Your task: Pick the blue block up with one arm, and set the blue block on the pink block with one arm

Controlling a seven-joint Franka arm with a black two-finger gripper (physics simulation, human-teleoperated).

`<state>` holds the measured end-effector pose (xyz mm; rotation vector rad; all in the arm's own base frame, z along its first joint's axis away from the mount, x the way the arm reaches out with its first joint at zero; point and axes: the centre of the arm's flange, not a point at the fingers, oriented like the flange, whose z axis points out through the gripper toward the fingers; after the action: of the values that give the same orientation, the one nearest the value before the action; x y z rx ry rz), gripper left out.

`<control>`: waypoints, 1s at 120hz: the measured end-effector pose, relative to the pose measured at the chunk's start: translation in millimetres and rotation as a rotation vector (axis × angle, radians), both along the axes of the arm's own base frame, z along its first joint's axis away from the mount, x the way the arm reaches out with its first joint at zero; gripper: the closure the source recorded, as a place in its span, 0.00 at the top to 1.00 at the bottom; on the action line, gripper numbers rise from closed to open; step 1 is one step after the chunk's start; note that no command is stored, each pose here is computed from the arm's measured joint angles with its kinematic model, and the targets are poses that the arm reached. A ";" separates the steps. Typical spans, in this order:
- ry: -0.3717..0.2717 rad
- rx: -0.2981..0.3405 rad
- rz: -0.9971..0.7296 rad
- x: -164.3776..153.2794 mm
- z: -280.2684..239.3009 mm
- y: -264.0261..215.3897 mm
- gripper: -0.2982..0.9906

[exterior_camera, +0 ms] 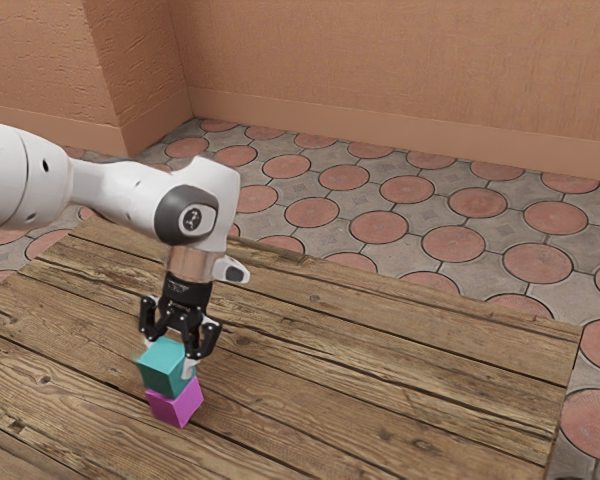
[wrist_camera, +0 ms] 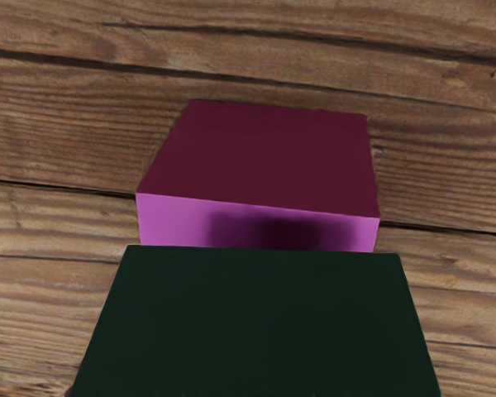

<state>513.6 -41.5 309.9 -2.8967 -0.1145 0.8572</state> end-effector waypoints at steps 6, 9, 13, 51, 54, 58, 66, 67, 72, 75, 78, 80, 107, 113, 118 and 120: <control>-0.006 0.001 0.003 0.9 -0.4 0.3 0.55; -0.008 0.001 0.004 1.2 -0.4 0.4 0.55; -0.010 0.001 0.005 0.6 -0.5 0.4 0.55; -0.017 0.004 0.018 -5.2 -3.7 5.2 0.55; -0.018 0.004 0.018 -4.9 -3.9 5.2 0.55; -0.020 0.003 0.018 -4.7 -4.1 5.4 0.55; -0.021 0.003 0.018 -4.3 -5.2 5.5 0.55; -0.021 0.003 0.018 -4.3 -5.4 5.5 0.55; -0.020 0.003 0.018 -4.1 -6.4 5.5 0.55; -0.020 0.003 0.018 -4.0 -6.8 5.5 0.55; -0.020 0.003 0.017 -3.9 -7.3 5.5 0.55; -0.020 0.003 0.017 -3.9 -7.5 5.5 0.55; -0.023 0.002 0.016 -3.3 -7.9 5.4 0.66; -0.024 0.001 0.016 -3.3 -7.9 5.4 0.68; -0.024 0.001 0.016 -3.2 -7.8 5.4 0.70; -0.024 0.001 0.016 -3.2 -7.8 5.4 0.70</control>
<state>510.4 -36.2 302.1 -2.9096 -0.1404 0.8250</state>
